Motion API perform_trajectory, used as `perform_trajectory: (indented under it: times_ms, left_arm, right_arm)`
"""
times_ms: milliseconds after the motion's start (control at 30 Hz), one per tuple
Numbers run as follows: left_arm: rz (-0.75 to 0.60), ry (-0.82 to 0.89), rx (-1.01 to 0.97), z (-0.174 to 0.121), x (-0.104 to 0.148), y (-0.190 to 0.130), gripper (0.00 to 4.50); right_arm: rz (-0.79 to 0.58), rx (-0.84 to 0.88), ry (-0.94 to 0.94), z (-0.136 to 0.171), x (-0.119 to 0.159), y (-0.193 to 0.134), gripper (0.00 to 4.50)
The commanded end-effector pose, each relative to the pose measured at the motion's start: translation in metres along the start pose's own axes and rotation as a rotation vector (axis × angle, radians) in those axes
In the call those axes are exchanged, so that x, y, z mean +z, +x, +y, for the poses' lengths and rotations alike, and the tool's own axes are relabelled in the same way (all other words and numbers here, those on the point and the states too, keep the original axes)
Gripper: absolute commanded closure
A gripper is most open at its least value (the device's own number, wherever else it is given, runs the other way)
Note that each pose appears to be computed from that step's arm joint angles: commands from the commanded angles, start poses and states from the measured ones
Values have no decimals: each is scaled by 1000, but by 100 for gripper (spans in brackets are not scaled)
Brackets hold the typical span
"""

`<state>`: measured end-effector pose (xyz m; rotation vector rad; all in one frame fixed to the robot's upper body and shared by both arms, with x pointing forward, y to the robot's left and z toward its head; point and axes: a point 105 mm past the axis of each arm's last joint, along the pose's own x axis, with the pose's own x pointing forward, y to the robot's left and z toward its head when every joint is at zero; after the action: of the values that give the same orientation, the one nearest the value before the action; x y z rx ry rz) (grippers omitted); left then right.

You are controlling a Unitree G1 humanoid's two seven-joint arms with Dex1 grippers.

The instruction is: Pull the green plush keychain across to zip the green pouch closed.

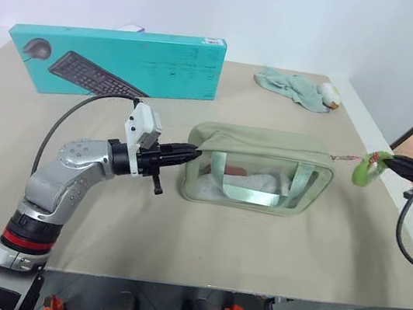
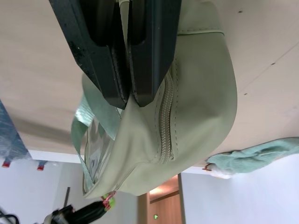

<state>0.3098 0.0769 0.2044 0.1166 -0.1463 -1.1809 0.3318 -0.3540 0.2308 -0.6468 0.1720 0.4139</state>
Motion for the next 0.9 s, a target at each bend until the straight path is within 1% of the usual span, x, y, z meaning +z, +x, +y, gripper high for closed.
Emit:
perform_trajectory:
  times_ms: [33, 233, 333, 433, 600, 767, 800, 833, 867, 900]
  left_arm:
    - [-6, 19, 28, 7, 5, -4, 450]
    - [-14, 29, 40, 8, 8, -2, 450]
    - [-13, 30, 45, 8, 8, -2, 450]
    - [-11, 34, 51, 8, 8, -2, 450]
    - [-10, 37, 54, 8, 8, 0, 450]
    - [14, 24, 65, 10, 4, 2, 450]
    - [21, 16, 53, 10, 2, 1, 450]
    - [21, 0, 47, 10, 1, 0, 415]
    - [11, -25, 39, 10, 3, -2, 370]
    - [6, -35, 33, 10, 4, -3, 346]
  right_arm:
    - [80, -130, -22, -9, -24, -1, 446]
    - [106, -46, 20, 41, -55, 29, 446]
    - [109, -16, 40, 59, -62, 37, 446]
    - [110, 37, 62, 85, -68, 49, 446]
    - [87, 64, 83, 104, -66, 61, 446]
    - [31, 78, 115, 110, -53, 64, 446]
    - [10, 69, 130, 106, -47, 63, 401]
    - [-9, 63, 150, 103, -42, 62, 381]
    - [-32, 68, 165, 101, -35, 58, 348]
    - [-51, 71, 172, 99, -29, 54, 322]
